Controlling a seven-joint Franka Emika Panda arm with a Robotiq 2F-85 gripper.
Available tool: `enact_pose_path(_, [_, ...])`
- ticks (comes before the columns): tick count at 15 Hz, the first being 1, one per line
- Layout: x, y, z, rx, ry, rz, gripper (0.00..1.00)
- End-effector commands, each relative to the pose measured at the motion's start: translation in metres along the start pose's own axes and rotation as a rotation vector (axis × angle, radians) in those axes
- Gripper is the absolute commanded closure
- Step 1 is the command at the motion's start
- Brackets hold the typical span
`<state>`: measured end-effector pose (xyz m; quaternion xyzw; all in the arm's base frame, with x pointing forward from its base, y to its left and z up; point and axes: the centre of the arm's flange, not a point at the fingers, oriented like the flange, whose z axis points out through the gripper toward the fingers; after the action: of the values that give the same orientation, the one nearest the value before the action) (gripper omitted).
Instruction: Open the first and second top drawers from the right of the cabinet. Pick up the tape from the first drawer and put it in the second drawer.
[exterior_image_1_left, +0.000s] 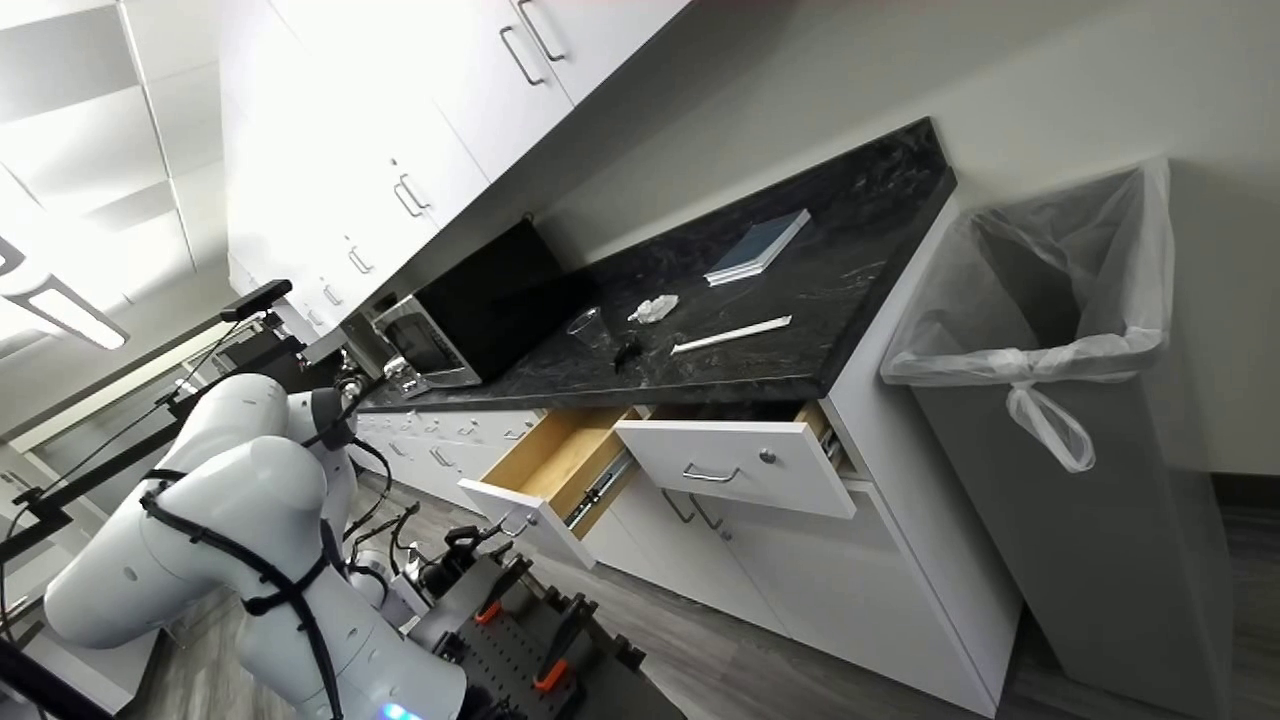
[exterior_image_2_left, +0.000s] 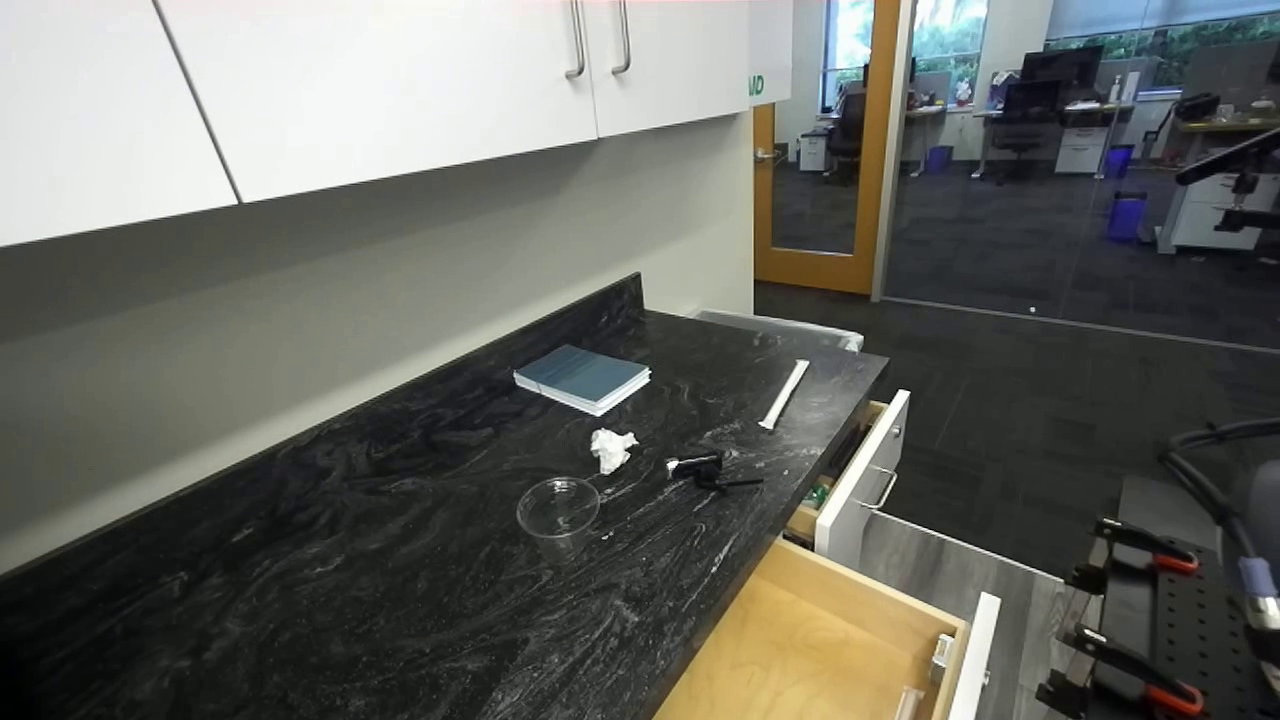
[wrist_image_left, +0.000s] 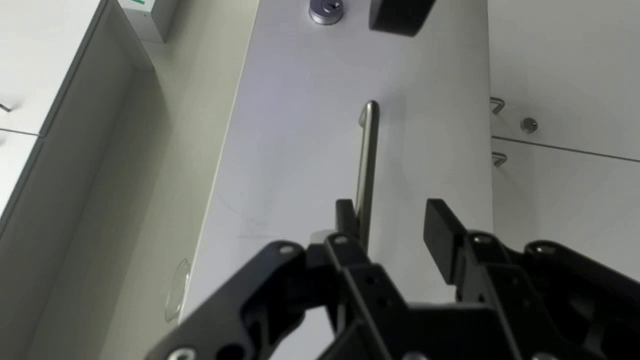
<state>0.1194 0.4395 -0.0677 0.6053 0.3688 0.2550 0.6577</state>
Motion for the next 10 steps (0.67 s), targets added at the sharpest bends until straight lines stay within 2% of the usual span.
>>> enact_pose_path(1, [-0.017,0.028,-0.004,0.13,-0.006,-0.044,0.27])
enact_pose_path(4, [-0.026,0.064,-0.019,0.151,0.046,-0.022,0.05])
enact_pose_path(5, [-0.03,0.08,-0.023,0.144,0.067,-0.006,0.01])
enact_pose_path(8, [-0.041,0.132,-0.025,0.164,0.083,0.043,0.0])
enact_pose_path(10, [-0.049,0.168,-0.017,0.176,0.063,0.07,0.0])
